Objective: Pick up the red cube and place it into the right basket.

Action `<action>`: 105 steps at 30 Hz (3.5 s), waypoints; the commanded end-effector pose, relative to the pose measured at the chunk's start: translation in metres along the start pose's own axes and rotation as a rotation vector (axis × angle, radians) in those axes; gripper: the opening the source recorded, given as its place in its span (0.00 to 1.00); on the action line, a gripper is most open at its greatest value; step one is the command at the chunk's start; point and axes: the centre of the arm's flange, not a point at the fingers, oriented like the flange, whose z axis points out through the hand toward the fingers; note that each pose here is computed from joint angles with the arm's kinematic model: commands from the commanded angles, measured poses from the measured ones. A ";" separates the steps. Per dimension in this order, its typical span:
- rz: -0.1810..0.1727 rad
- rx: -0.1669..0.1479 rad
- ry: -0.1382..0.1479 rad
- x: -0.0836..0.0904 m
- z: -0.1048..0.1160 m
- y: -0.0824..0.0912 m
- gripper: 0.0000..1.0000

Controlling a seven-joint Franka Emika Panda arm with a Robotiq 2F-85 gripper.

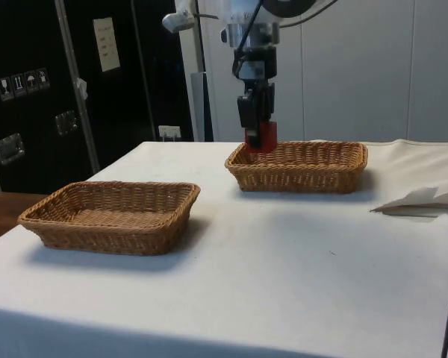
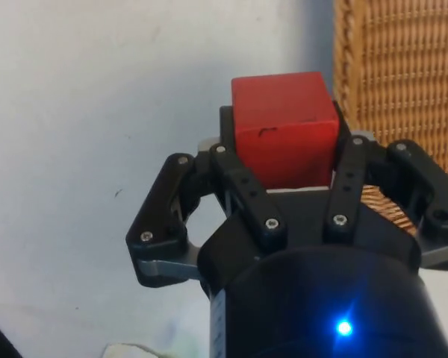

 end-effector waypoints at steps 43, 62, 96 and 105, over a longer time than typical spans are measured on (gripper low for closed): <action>-0.117 -0.080 0.012 -0.005 0.068 0.104 0.03; -0.126 -0.080 0.007 -0.008 0.081 0.122 0.53; -0.187 -0.059 0.051 0.014 0.022 0.113 1.00; -0.198 -0.072 0.068 0.022 0.005 0.090 1.00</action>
